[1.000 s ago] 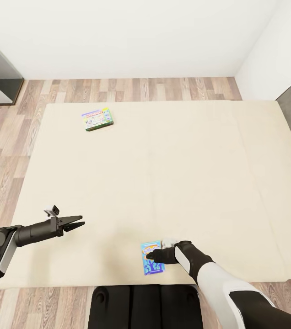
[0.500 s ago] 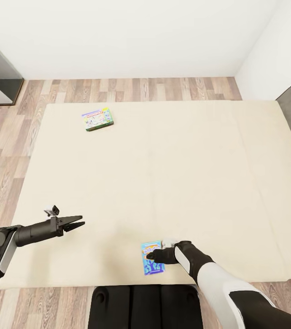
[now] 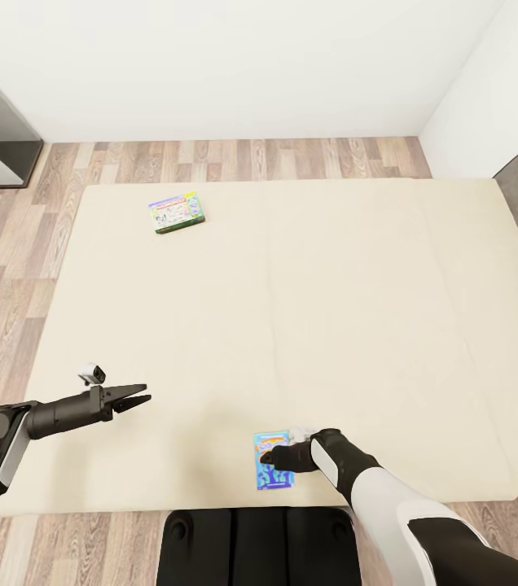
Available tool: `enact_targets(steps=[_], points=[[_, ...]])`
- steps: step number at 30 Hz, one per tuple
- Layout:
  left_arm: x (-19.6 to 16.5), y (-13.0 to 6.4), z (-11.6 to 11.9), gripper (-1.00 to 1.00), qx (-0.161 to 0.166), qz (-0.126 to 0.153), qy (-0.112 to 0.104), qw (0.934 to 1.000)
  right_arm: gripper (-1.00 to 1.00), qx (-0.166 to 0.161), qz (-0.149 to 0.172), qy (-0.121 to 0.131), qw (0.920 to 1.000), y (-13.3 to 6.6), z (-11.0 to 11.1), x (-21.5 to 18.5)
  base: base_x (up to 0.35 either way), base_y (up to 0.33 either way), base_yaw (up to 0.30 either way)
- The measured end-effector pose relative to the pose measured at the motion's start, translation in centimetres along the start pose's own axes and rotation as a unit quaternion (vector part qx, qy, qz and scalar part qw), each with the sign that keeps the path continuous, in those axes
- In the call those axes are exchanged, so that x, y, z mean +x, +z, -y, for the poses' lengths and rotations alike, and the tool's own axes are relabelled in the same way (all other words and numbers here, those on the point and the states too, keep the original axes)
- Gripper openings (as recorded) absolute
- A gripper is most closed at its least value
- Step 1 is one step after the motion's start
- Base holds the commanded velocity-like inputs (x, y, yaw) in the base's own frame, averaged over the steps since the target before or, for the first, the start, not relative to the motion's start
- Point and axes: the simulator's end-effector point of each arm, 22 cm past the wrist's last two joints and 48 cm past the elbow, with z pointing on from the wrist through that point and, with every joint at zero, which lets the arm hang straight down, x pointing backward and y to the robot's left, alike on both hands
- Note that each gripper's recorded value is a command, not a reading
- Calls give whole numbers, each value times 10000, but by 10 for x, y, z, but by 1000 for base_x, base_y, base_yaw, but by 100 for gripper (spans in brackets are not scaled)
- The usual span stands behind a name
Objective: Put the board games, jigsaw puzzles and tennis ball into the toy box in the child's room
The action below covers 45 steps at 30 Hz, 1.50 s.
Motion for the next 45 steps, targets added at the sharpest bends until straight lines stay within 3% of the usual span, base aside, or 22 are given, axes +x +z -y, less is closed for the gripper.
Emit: enact_targets(steps=[8, 13, 16, 24, 29, 45], points=[[0, 0, 0, 100, 0, 1, -3, 10000, 100, 34, -106, -11, 9999, 0, 2, 5, 0, 71, 0], [0, 0, 0, 100, -1, -1, -6, 10000, 100, -97, 53, 120, 9999, 1, -4, -2, 0, 14, 0], [0, 0, 0, 100, -1, -1, -5, 10000, 100, -106, 182, 96, 9997, 0, -4, -8, 0, 3, 0], [0, 0, 0, 100, -1, -1, -7, 10000, 100, -103, 187, 88, 9997, 0, -4, -8, 0, 4, 0], [0, 0, 0, 100, 0, 0, -6, 10000, 100, 9, 147, -45, 9999, 0, 0, -6, 0, 75, 0], [0, 0, 0, 100, 0, -1, -8, 10000, 100, -29, 111, 14, 9999, 0, -1, -5, 0, 8, 0]])
